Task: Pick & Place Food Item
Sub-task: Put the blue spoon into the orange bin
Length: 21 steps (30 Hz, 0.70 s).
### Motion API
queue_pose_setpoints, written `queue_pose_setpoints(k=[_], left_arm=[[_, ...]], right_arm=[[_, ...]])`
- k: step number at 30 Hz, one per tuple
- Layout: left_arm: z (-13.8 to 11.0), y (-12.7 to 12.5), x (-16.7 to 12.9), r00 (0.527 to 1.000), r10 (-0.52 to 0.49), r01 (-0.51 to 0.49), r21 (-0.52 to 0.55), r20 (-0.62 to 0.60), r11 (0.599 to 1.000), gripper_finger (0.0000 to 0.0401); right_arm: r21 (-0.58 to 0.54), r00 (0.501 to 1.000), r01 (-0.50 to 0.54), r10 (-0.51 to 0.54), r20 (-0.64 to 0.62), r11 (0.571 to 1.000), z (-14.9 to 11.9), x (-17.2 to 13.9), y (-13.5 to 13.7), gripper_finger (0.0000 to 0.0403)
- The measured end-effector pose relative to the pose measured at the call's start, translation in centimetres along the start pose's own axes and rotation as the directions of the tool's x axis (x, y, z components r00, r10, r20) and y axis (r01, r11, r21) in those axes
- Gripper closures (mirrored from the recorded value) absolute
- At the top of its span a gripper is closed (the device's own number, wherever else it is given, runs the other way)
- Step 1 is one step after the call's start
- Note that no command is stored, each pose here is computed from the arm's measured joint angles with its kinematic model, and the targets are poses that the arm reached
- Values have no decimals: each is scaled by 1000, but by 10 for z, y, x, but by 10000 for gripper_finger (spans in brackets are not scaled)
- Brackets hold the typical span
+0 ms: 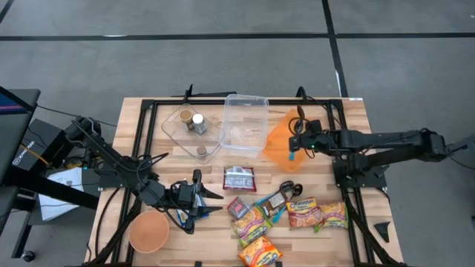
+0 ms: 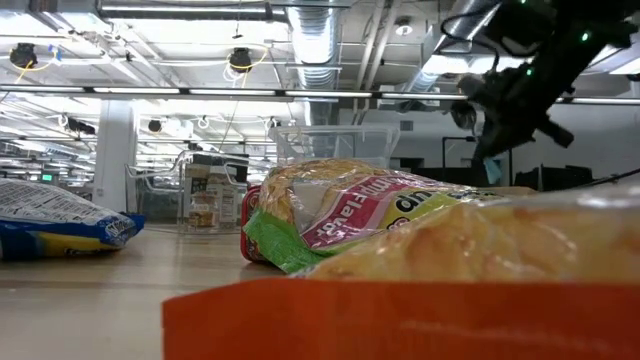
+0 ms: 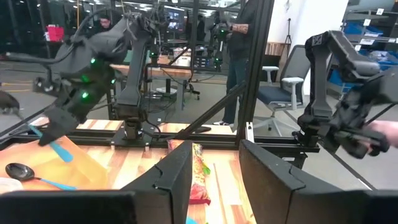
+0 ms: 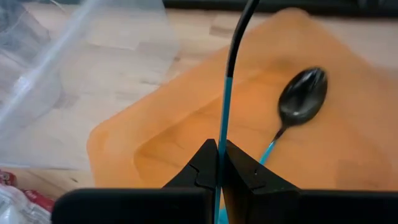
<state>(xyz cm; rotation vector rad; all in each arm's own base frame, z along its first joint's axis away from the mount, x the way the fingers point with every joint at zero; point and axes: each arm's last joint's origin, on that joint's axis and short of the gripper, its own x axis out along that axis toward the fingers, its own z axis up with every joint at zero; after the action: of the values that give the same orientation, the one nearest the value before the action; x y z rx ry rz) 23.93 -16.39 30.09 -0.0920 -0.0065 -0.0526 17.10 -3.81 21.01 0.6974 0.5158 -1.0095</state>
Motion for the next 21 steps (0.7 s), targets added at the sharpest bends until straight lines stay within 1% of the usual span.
queue_pose_setpoints(k=[2,7,11,14,16,19,21], left_arm=[[0,0,0,1000,0,0,0,0,1000,276],[0,0,0,1000,0,0,2,0,1000,274],[-1,0,0,1000,0,0,5,-5,1000,274],[-1,0,0,1000,1,-1,10,-13,1000,273],[-1,0,0,1000,1,-1,10,-13,1000,272],[-1,0,0,1000,1,-1,9,-13,1000,273],[-1,0,0,1000,1,-1,9,-13,1000,275]], right_arm=[[22,1000,-19,19,-8,1000,-2,8,-4,398],[64,999,-18,20,-33,998,-5,25,-11,398],[83,993,-12,22,-114,997,-10,37,-20,398],[98,989,-11,25,-146,995,-12,43,-24,398],[111,986,-30,48,-159,993,-13,47,-26,398],[136,981,-90,112,-160,987,-15,51,-29,398],[142,976,-99,124,-179,985,-18,53,-32,398]])
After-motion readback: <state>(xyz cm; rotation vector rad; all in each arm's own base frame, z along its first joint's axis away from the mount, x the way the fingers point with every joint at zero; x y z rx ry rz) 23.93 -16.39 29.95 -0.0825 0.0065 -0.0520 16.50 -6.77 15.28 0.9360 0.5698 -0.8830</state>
